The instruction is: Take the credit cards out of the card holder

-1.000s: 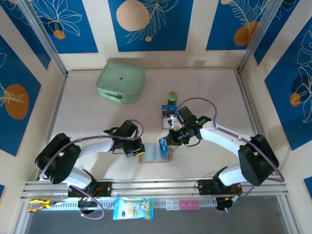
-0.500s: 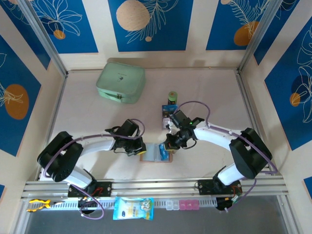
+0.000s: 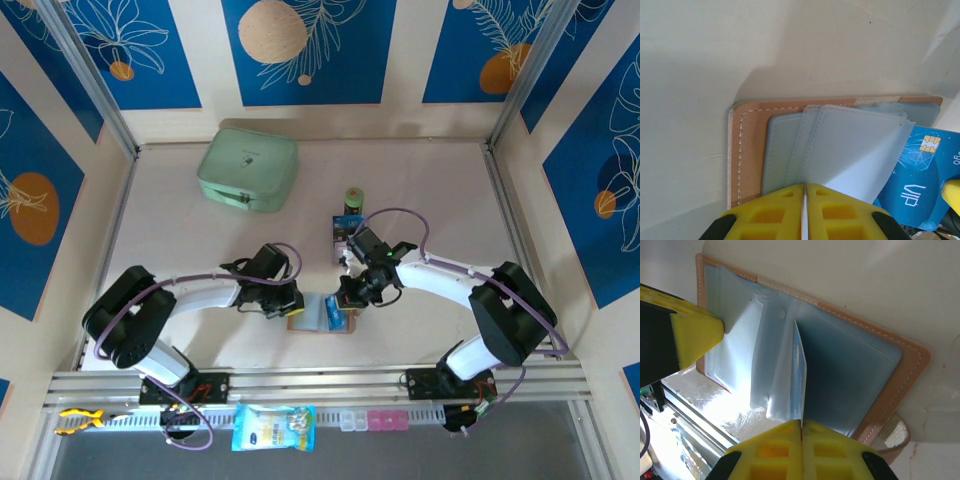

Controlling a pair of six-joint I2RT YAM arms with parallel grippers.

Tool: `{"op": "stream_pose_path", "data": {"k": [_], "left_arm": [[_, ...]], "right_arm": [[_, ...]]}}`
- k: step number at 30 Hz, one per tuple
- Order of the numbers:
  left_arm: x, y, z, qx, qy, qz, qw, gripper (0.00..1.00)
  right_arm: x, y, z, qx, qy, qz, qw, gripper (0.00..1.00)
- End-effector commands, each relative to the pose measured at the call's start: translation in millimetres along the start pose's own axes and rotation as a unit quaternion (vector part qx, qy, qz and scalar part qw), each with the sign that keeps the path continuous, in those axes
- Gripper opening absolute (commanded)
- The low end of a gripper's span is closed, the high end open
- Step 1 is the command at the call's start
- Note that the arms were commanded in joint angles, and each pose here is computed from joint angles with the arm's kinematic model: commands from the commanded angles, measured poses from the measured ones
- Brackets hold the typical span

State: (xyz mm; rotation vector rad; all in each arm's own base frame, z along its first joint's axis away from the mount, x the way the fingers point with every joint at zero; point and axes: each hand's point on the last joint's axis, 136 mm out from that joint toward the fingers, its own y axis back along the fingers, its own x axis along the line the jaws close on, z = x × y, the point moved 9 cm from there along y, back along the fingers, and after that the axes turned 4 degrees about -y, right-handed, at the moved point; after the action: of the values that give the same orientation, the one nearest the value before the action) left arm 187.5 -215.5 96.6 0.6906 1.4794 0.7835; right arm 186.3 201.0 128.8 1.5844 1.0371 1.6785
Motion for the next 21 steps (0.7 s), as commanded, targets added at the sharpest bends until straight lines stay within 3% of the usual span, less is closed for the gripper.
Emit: {"op": "stream_pose_path", "data": {"k": [1,12,21], "left_arm": [[4.9,-4.7,-4.6,0.014,0.005,0.016,1.000,0.11],[19.8,6.2,-12.4,-0.001,0.005,0.064,0.998,0.10],[19.0,20.1,-14.9,-0.018,-0.004,0.074,0.997,0.11]], "right_arm": [[1.1,1.1,-0.9,0.006,-0.003,-0.015,1.000,0.00],[13.2,42.4,4.1,-0.021,0.063,-0.008,0.998,0.01],[18.8,73.7,25.0,-0.028,0.232,-0.044,0.971,0.00]]}}
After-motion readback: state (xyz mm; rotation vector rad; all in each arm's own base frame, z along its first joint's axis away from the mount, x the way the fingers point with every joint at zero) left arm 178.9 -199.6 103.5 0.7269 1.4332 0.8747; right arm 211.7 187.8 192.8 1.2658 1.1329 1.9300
